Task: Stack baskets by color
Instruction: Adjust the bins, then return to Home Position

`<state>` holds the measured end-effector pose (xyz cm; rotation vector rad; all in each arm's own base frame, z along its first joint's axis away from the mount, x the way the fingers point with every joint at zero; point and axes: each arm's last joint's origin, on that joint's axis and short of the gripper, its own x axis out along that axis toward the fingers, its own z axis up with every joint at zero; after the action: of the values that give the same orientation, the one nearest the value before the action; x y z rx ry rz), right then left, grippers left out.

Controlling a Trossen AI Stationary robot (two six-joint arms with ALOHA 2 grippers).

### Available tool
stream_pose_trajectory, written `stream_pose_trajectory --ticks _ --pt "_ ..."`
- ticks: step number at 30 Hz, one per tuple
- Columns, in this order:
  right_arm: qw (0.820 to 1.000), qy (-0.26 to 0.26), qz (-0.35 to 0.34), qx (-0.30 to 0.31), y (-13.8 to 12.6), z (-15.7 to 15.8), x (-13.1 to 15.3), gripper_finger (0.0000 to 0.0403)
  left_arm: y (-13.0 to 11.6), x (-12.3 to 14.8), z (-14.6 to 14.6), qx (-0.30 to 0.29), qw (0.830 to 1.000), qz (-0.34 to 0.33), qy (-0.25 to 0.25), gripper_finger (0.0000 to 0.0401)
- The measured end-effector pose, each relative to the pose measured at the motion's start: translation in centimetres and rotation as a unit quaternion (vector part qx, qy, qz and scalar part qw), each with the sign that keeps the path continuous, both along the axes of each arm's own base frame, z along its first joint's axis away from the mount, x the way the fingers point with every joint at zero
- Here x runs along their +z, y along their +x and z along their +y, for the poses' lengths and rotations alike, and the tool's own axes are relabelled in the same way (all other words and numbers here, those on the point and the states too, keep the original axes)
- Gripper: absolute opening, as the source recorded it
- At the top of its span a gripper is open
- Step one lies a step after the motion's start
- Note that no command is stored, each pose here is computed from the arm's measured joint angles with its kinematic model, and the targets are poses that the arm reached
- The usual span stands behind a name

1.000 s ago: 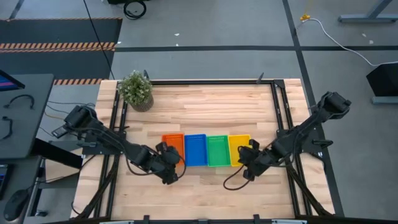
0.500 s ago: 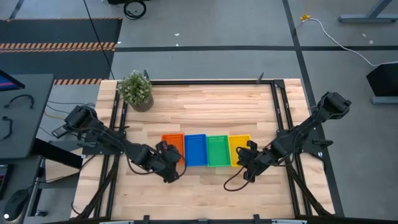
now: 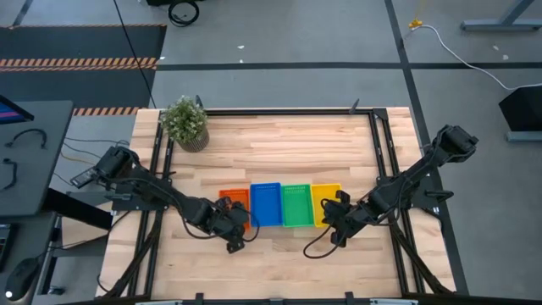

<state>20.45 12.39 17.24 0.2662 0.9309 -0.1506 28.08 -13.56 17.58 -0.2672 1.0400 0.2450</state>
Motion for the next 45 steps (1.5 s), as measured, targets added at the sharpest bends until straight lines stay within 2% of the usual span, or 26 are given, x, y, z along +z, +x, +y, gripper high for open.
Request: stream_pose_trajectory --ticks 6,10,14,18,22,27,33,37,42,45 --pt "1.0 -0.014 -0.018 0.022 -0.1 0.4 0.3 0.0004 0.3 0.3 -0.5 -0.026 0.999 -0.027 0.002 0.0007" --pt "0.998 -0.029 -0.048 0.031 -1.3 0.6 1.8 0.0004 -0.1 1.6 -0.6 -0.036 0.998 -0.056 0.014 0.0005" --pt "0.993 -0.045 -0.098 0.048 -3.4 0.6 4.1 0.0004 -1.2 4.2 -0.9 -0.031 0.991 -0.118 0.059 0.0007" --pt "0.985 -0.074 -0.144 0.057 -5.9 -0.1 6.2 0.0004 -3.2 6.7 -1.5 -0.012 0.976 -0.181 0.122 0.0006" --pt "0.978 -0.081 -0.187 0.046 -7.8 -1.7 6.9 0.0002 -5.1 7.6 -1.9 0.009 0.96 -0.224 0.168 0.0004" --pt "0.968 -0.055 -0.242 0.048 -9.4 -3.8 5.4 0.0002 -6.6 5.1 -1.3 0.044 0.956 -0.243 0.161 0.0004" --pt "0.933 -0.035 -0.353 0.064 -10.5 -6.3 5.4 0.0001 -6.2 2.0 0.3 0.076 0.944 -0.292 0.137 0.0004" --pt "0.914 -0.022 -0.399 0.071 -11.4 -8.1 5.6 0.0001 -5.4 1.6 1.9 0.08 0.929 -0.333 0.139 0.0004" --pt "0.896 -0.026 -0.438 0.07 -12.8 -9.6 5.0 0.0 -4.5 1.3 4.4 0.056 0.912 -0.388 0.119 0.0004" --pt "0.886 -0.016 -0.461 0.045 -12.9 -9.9 4.1 0.0 -4.8 0.6 6.1 0.059 0.898 -0.425 0.097 0.0004"
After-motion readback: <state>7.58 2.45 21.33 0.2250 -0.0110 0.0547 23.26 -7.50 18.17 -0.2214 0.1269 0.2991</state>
